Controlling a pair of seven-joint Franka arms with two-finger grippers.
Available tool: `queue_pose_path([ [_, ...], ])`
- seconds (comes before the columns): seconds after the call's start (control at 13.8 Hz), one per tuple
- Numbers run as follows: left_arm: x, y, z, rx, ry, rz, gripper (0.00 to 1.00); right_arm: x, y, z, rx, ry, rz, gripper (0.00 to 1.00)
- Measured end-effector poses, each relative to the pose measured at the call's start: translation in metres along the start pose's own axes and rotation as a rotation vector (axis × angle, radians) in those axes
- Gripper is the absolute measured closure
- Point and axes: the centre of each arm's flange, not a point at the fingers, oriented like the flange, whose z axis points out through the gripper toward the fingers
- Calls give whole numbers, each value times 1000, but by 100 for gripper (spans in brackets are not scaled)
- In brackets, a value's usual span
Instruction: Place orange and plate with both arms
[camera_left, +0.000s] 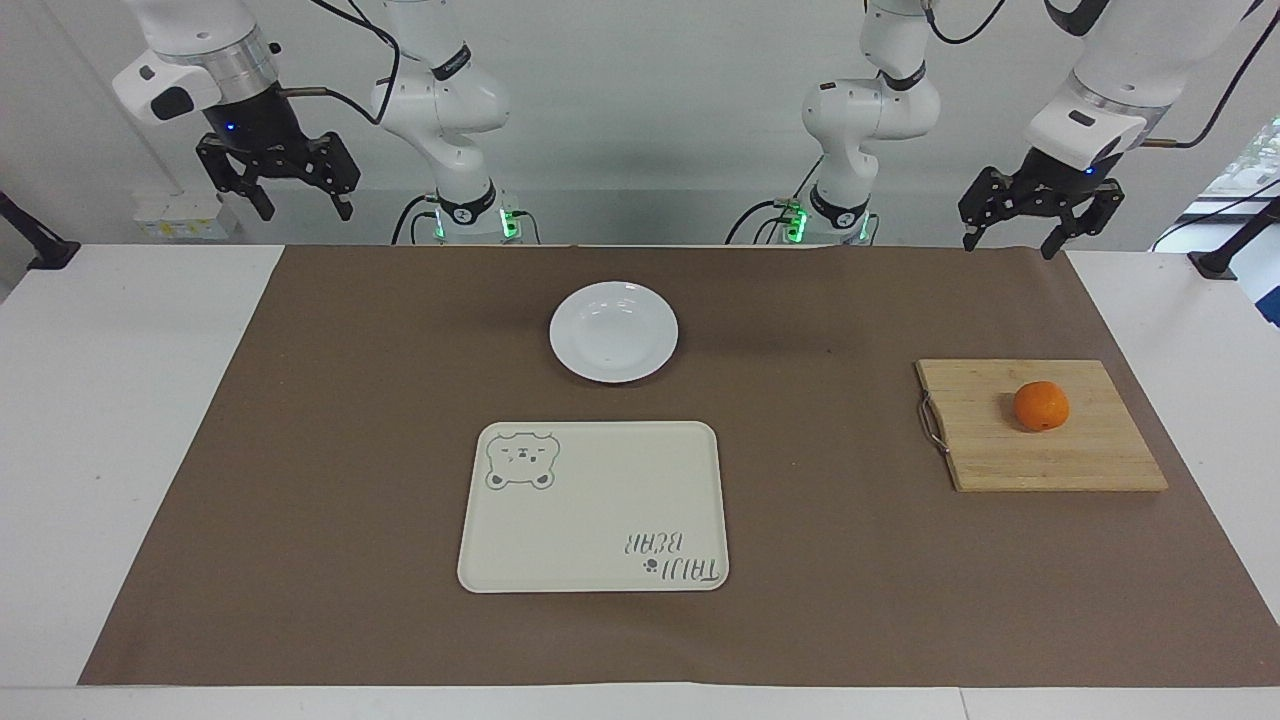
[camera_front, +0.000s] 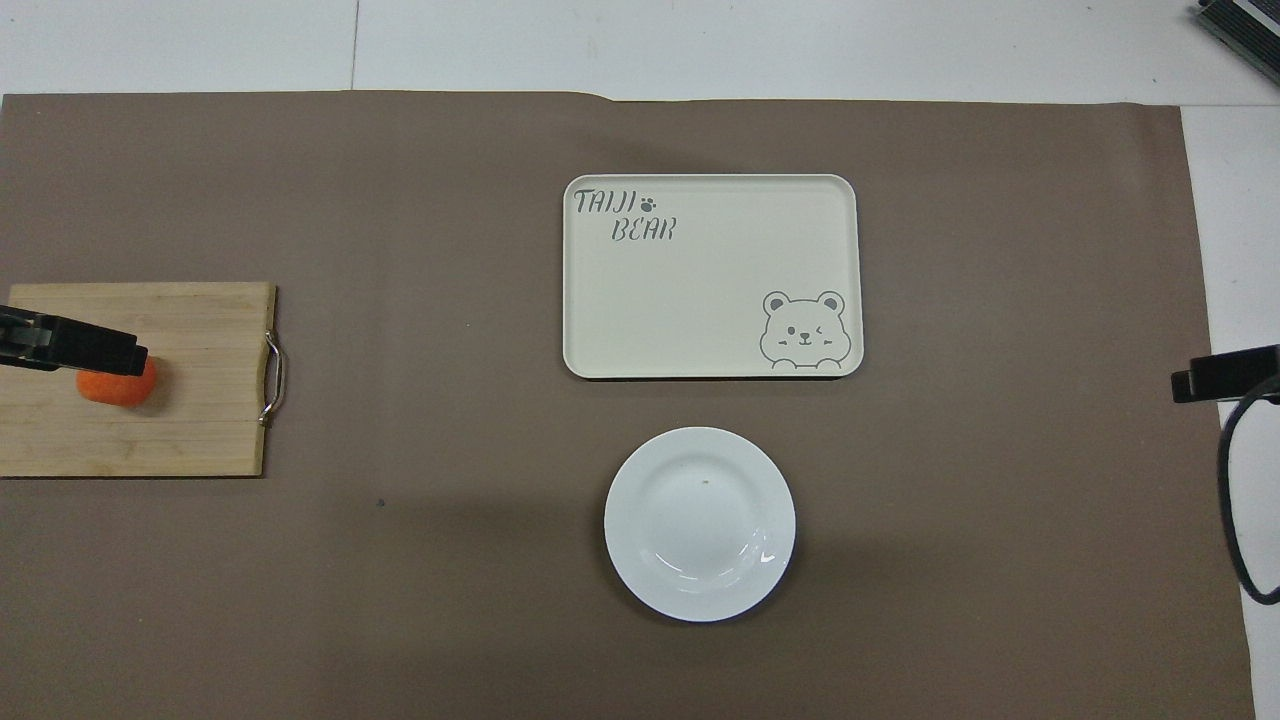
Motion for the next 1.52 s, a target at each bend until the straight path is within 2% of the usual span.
queue_pose_path([
  [0.51, -6, 4, 1, 0, -5, 5, 0, 0, -19, 2, -4, -15, -37, 0],
  [1.52, -6, 4, 2, 0, -6, 6, 0, 5, -13, 4, -4, -19, -25, 0],
])
